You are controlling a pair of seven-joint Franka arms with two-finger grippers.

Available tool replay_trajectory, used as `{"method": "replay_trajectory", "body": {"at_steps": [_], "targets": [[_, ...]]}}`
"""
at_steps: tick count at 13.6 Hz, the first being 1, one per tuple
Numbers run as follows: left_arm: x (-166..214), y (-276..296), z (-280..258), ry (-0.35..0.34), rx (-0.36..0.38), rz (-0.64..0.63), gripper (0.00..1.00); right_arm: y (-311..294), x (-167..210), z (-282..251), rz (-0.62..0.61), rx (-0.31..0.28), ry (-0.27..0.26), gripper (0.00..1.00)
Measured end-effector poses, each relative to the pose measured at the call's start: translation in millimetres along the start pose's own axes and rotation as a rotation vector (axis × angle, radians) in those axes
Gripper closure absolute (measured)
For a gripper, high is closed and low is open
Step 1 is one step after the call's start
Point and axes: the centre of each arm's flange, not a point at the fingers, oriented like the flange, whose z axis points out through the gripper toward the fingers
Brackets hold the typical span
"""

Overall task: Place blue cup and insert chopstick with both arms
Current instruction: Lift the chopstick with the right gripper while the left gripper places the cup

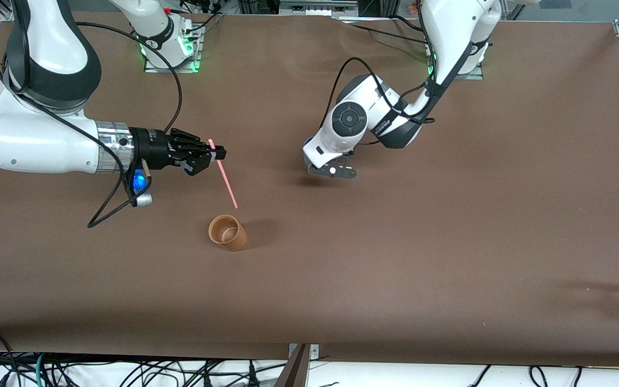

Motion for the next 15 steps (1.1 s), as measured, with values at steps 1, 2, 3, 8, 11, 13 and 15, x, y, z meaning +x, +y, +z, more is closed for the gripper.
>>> {"method": "replay_trajectory", "body": {"at_steps": [1,2,3,8,11,13,15], "targets": [[2,-1,2,0.006,0.012,0.007,0.94,0,0,3,0.000,-0.004,-0.003,0.91],[2,0,1,0.010,0.013,0.007,0.88,-1,-1,7,0.000,-0.006,-0.004,0.91],[2,1,-1,0.014,0.011,0.003,0.79,-3,-1,10,-0.001,-0.007,-0.004,0.91],[-1,-5,-64,-0.012,0.053,-0.018,0.26,-7,-1,24,0.014,-0.009,-0.008,0.91],[-1,-33,-152,-0.028,0.082,-0.039,0.00,-14,-12,38,0.047,-0.009,-0.010,0.91],[2,-66,-207,-0.018,0.078,-0.025,0.00,-21,-25,52,0.084,0.000,-0.027,0.91],[6,-105,-251,0.015,0.062,-0.033,0.00,-28,-39,67,0.127,0.006,-0.045,0.91]]}}
